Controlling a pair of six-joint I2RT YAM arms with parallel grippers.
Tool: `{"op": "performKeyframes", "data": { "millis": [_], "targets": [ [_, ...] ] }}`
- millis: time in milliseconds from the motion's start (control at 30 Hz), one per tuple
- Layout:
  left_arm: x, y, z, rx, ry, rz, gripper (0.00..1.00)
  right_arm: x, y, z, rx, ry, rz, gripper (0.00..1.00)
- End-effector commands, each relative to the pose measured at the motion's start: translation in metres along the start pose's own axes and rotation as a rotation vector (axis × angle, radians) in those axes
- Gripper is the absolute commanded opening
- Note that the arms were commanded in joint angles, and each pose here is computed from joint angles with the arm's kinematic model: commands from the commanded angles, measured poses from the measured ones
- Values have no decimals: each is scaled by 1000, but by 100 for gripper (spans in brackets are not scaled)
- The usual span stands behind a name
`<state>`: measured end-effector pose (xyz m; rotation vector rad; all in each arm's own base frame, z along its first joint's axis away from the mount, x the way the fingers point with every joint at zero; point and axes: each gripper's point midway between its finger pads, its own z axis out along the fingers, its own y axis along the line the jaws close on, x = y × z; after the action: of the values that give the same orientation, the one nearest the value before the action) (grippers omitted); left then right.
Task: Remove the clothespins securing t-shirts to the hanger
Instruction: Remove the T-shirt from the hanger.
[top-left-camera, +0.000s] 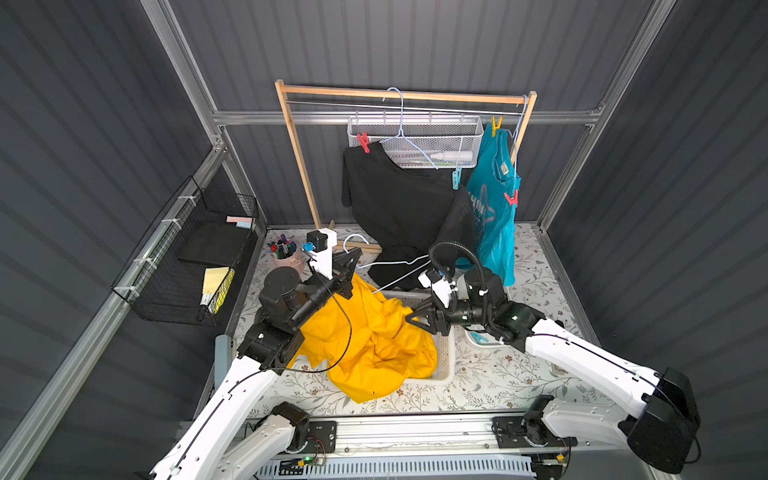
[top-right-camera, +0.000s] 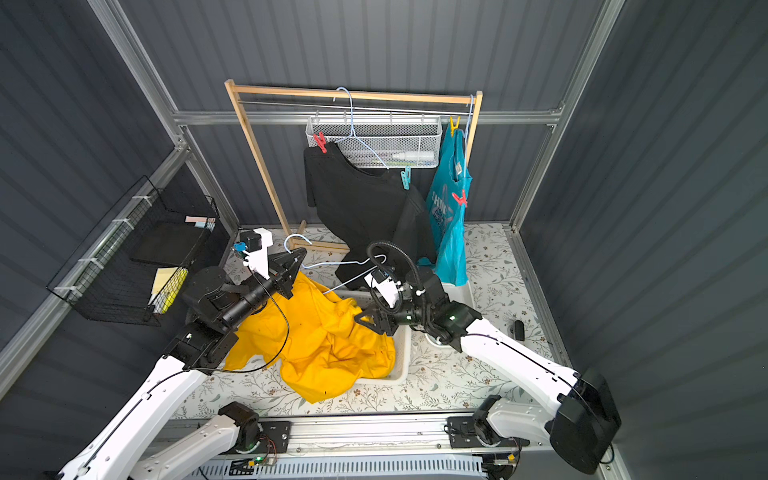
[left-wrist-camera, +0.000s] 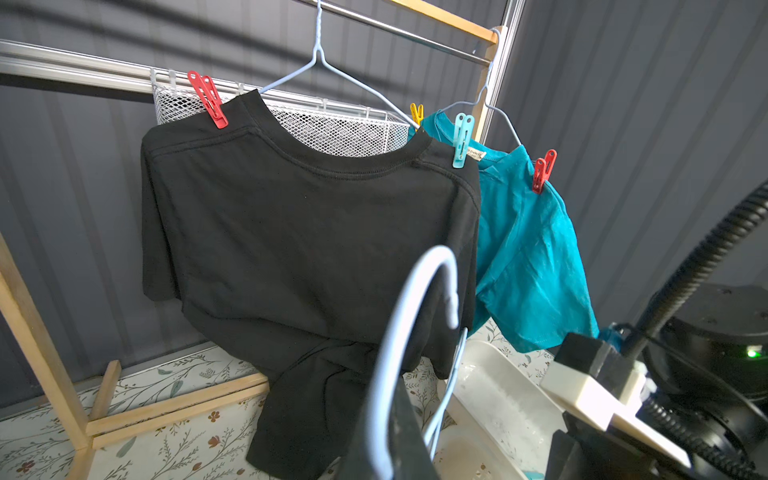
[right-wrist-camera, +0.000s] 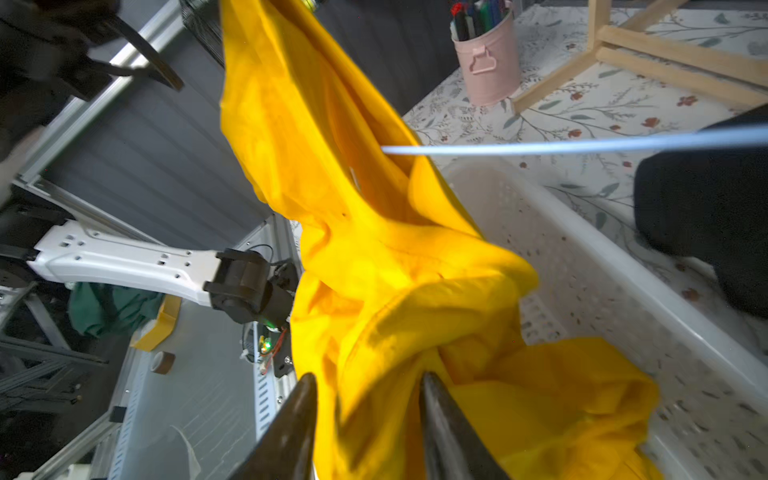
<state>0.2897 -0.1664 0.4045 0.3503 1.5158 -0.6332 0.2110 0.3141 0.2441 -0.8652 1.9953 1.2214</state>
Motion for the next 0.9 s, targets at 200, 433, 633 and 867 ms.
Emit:
{"op": "performKeyframes", "data": {
  "millis": [200, 433, 633, 867],
  "targets": [
    [-12, 3, 0, -4, -94, -47, 0, -22, 5, -35, 118, -127, -78, 61],
    [-12, 6, 12, 10, -162, -74, 0, -16, 7, -41, 125, -124, -78, 63],
    [-11, 9, 22, 33, -239, -123, 0, -7, 4, -47, 153, -107, -85, 66],
    [-14, 6, 33, 84, -304, -161, 0, -4, 0, -59, 209, -119, -119, 74]
  ]
}}
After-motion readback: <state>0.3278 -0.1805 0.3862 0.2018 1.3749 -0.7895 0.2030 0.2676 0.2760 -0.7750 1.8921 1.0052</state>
